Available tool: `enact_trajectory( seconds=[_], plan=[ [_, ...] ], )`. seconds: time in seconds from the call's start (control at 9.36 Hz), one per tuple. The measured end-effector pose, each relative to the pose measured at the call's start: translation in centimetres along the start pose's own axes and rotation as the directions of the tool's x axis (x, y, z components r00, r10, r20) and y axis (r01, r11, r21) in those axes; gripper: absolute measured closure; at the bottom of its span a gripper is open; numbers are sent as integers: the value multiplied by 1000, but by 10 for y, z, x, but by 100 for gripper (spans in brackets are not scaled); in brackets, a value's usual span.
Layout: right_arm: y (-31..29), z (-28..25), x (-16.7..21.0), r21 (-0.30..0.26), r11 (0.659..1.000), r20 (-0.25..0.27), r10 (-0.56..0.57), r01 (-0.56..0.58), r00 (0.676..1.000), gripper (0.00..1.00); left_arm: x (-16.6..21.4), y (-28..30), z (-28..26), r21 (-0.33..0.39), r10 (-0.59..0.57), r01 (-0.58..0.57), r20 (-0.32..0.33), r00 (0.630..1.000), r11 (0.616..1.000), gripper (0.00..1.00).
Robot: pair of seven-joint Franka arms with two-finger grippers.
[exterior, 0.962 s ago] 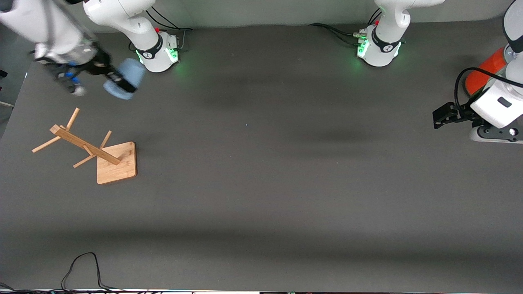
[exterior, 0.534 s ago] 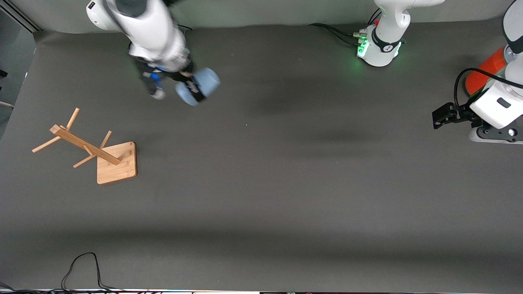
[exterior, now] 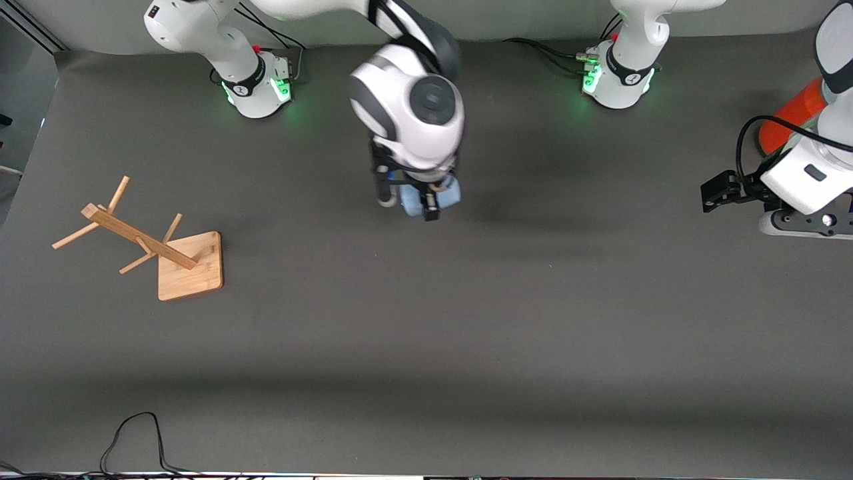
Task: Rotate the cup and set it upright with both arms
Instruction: 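Carry the blue cup to the table middle with the right gripper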
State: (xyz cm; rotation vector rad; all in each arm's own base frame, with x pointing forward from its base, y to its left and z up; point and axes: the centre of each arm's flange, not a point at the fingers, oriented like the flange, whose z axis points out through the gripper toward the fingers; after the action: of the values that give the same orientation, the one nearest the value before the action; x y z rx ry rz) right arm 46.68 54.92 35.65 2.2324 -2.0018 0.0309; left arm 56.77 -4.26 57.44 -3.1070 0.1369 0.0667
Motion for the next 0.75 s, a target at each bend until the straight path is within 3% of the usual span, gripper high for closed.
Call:
enact_trajectory(
  seconds=[0.21, 0.43, 0.75],
  plan=[
    [0, 70, -49, 26, 997, -22, 74, -74, 997, 18, 0, -2, 1, 0, -3, 3, 2, 1000, 1000, 0],
    [7, 132, -75, 36, 994, -46, 107, -106, 993, 18, 3, -3, 6, -1, -5, 5, 10, 1000, 1000, 0],
    [12, 162, -90, 44, 990, -58, 135, -133, 989, 18, 5, -5, 11, -2, -8, 8, 18, 1000, 1000, 0]
  ],
)
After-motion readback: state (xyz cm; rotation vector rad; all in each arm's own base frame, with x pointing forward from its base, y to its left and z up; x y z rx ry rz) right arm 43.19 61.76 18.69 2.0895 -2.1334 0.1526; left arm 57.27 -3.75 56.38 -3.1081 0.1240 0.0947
